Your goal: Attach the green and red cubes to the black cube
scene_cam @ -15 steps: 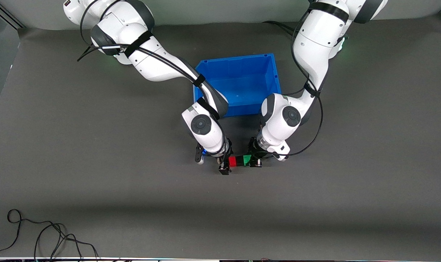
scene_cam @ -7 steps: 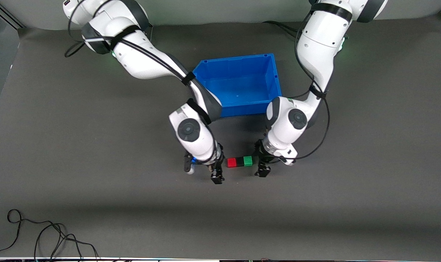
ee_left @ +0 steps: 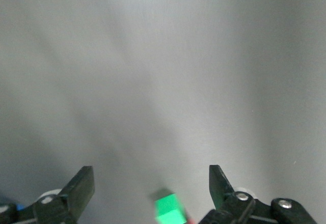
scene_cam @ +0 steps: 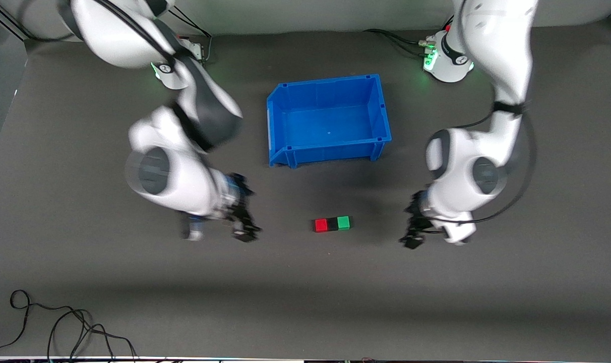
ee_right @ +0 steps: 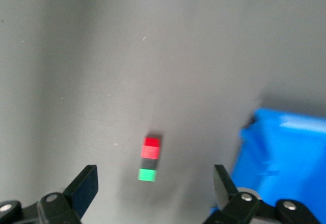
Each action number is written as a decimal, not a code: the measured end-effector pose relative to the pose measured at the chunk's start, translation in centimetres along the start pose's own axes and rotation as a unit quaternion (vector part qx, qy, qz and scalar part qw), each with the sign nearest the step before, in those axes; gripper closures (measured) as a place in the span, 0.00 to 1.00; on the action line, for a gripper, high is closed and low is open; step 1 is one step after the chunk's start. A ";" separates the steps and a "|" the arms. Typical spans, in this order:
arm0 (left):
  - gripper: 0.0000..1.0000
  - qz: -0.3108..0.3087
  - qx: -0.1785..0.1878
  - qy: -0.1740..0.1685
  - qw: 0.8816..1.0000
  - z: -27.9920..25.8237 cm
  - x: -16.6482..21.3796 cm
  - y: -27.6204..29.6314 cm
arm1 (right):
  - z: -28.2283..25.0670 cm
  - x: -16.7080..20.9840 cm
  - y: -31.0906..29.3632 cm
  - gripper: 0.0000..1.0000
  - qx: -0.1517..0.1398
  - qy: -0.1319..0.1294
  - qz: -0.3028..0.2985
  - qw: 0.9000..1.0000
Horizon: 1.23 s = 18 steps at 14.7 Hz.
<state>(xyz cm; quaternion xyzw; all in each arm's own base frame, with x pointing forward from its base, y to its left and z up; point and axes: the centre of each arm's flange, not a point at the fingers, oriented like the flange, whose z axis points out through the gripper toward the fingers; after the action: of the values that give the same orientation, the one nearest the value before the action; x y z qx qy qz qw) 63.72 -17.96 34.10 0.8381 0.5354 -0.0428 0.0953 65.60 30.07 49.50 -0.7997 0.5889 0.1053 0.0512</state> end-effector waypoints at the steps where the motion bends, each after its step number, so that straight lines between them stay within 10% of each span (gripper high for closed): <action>1: 0.00 0.038 0.013 0.000 0.999 -2.5 1.9 -0.9 | -3.0 1.8 1.4 0.00 -0.011 -0.002 -0.030 0.999; 6: 0.00 0.225 0.056 -0.018 0.973 -13.3 7.7 -6.0 | -15.2 11.5 9.8 0.00 -0.046 -0.016 -0.212 0.976; 11: 0.00 0.400 0.084 -0.014 0.913 -22.2 9.9 -8.4 | -22.2 25.2 18.0 0.00 -0.034 -0.027 -0.373 0.927; 18: 0.00 0.470 0.066 0.021 0.880 -27.8 9.0 -8.7 | -18.7 27.5 16.2 0.00 -0.090 0.066 -0.516 0.850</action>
<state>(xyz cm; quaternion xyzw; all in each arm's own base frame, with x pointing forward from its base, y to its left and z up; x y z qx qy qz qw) 58.76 -0.70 58.71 0.9964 0.0758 -0.0110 0.0371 60.05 -4.27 62.13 -0.9945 0.0819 0.0633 -0.0129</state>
